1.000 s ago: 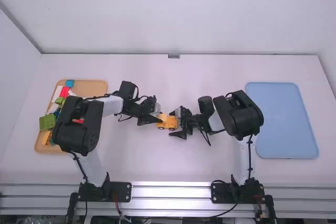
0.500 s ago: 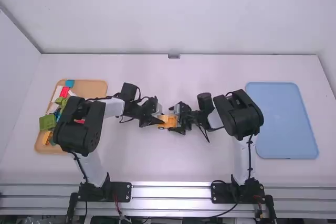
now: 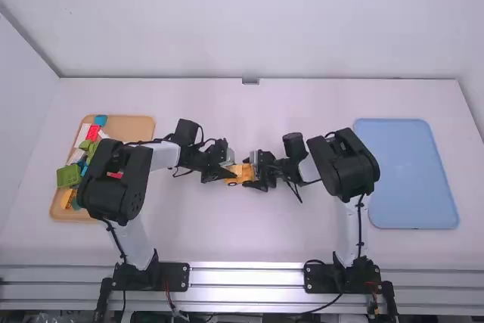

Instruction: Assemble lego blocks to make yellow taxi

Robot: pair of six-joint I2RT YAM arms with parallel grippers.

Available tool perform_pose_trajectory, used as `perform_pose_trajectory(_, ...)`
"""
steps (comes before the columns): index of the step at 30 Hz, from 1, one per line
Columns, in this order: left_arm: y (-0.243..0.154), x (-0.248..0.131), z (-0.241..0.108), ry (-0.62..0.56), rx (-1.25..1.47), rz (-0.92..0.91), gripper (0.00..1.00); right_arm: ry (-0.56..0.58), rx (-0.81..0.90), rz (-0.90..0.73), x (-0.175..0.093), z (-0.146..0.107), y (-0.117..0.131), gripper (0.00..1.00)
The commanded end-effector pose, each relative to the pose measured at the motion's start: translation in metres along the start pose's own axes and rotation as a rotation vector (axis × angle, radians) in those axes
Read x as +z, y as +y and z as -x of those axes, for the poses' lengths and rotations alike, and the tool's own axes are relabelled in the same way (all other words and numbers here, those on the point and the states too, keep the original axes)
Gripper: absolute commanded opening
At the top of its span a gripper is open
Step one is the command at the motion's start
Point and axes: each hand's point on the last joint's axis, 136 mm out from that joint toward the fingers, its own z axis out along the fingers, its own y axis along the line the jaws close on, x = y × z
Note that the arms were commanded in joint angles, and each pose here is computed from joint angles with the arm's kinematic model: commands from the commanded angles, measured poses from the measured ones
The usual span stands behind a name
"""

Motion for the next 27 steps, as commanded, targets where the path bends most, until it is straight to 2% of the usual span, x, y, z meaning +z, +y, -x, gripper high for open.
perform_pose_trajectory(1,-0.004,0.0,0.0,0.0,-0.023,-0.005,0.02,-0.007,-0.034,0.013,0.003,0.001,-0.003,0.83)
perform_pose_trajectory(5,-0.006,-0.001,-0.003,0.004,-0.031,-0.003,0.02,-0.002,-0.06,0.027,0.003,0.001,-0.004,0.92)
perform_pose_trajectory(10,-0.007,0.0,-0.006,0.01,-0.034,-0.003,0.02,-0.018,-0.09,0.065,0.005,0.005,0.001,0.92)
perform_pose_trajectory(11,-0.007,0.0,-0.008,0.021,-0.035,0.002,0.02,-0.017,-0.088,0.072,0.007,0.006,0.002,0.91)
perform_pose_trajectory(16,-0.005,-0.001,-0.008,0.026,-0.035,0.005,0.02,-0.006,-0.095,0.069,0.01,0.006,0.001,0.7)
perform_pose_trajectory(17,-0.003,-0.001,-0.007,0.028,-0.032,0.008,0.02,-0.008,-0.094,0.07,0.009,0.006,0.001,0.63)
perform_pose_trajectory(23,0.003,-0.003,-0.001,0.02,-0.017,0.017,0.02,-0.004,-0.079,0.059,0.008,0.005,-0.002,0.56)
perform_pose_trajectory(27,0.009,-0.004,0.004,0.014,-0.002,0.028,0.02,0.038,-0.004,-0.01,0.001,-0.003,-0.018,0.55)
